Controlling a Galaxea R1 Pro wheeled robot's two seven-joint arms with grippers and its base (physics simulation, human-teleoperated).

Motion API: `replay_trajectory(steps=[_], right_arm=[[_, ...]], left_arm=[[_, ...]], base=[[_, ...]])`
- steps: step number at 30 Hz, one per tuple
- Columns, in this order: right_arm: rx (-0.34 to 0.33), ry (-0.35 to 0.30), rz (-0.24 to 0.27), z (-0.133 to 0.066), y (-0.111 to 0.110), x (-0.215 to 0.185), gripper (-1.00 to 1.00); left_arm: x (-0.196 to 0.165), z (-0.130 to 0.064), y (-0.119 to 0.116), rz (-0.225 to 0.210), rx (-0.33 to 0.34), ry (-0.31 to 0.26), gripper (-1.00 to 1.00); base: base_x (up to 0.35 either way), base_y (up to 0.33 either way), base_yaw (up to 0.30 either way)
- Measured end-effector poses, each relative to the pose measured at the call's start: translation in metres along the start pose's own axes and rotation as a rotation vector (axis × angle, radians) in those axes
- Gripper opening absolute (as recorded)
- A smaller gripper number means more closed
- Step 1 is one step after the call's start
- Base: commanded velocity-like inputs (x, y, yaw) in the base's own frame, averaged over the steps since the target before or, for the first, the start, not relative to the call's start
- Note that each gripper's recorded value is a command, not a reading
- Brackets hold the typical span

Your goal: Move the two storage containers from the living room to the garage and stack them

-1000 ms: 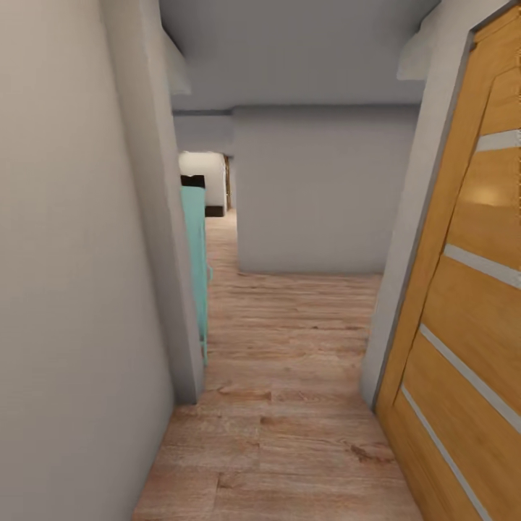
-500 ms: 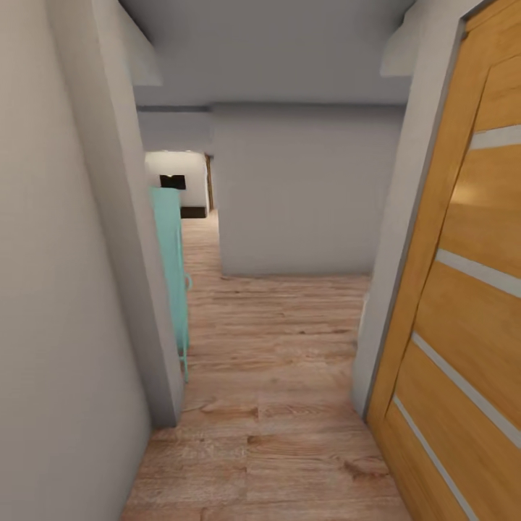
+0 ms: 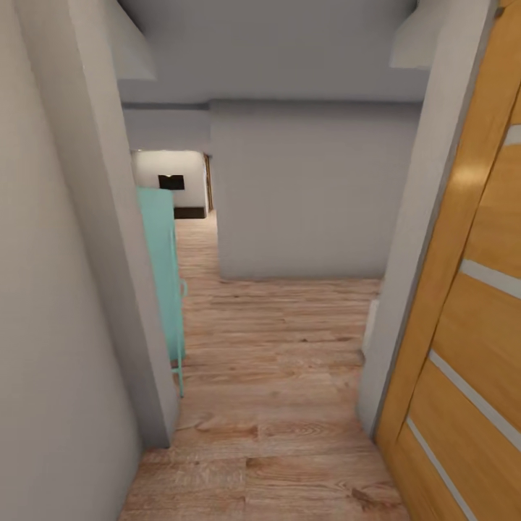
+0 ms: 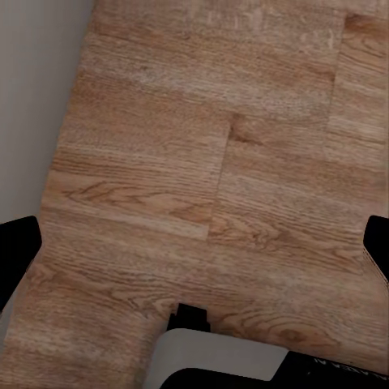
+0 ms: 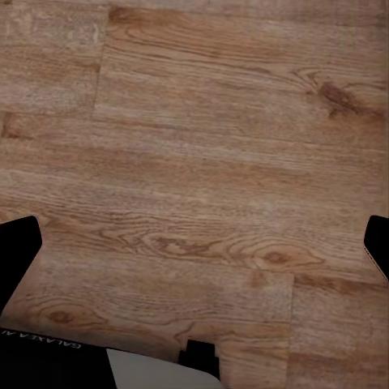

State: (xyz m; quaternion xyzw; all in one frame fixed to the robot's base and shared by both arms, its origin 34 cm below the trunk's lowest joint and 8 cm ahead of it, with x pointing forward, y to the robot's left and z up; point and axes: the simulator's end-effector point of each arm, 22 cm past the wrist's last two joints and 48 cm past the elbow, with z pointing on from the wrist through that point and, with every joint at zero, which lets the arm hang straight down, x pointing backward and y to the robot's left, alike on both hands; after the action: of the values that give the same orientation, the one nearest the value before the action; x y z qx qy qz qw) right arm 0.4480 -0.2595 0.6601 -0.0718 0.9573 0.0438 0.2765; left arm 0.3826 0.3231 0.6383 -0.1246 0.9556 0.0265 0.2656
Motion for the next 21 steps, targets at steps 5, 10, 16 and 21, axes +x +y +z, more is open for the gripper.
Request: replay_trajectory(steps=[5, 10, 16, 21], right_arm=[[0.000, 0.000, -0.001, 0.0000, 0.0001, 0.0000, 1.00], [0.000, 0.000, -0.001, 0.0000, -0.0001, 0.0000, 1.00], [0.001, -0.001, -0.002, 0.0000, -0.0002, -0.0002, 1.00], [0.001, -0.001, -0.002, 0.0000, -0.0003, -0.0001, 1.00]], left_arm=[[0.0002, 0.0000, 0.0000, 0.000, 0.000, 0.001, 1.00], [0.0003, 0.0000, 0.0000, 0.000, 0.000, 0.001, 1.00], [0.0001, 0.0000, 0.0000, 0.000, 0.000, 0.001, 1.00], [0.0003, 0.0000, 0.0000, 0.000, 0.000, 0.001, 1.00]], base=[[0.326, 0.000, 0.000], [0.326, 0.000, 0.000], [0.326, 0.000, 0.000], [0.326, 0.000, 0.000]])
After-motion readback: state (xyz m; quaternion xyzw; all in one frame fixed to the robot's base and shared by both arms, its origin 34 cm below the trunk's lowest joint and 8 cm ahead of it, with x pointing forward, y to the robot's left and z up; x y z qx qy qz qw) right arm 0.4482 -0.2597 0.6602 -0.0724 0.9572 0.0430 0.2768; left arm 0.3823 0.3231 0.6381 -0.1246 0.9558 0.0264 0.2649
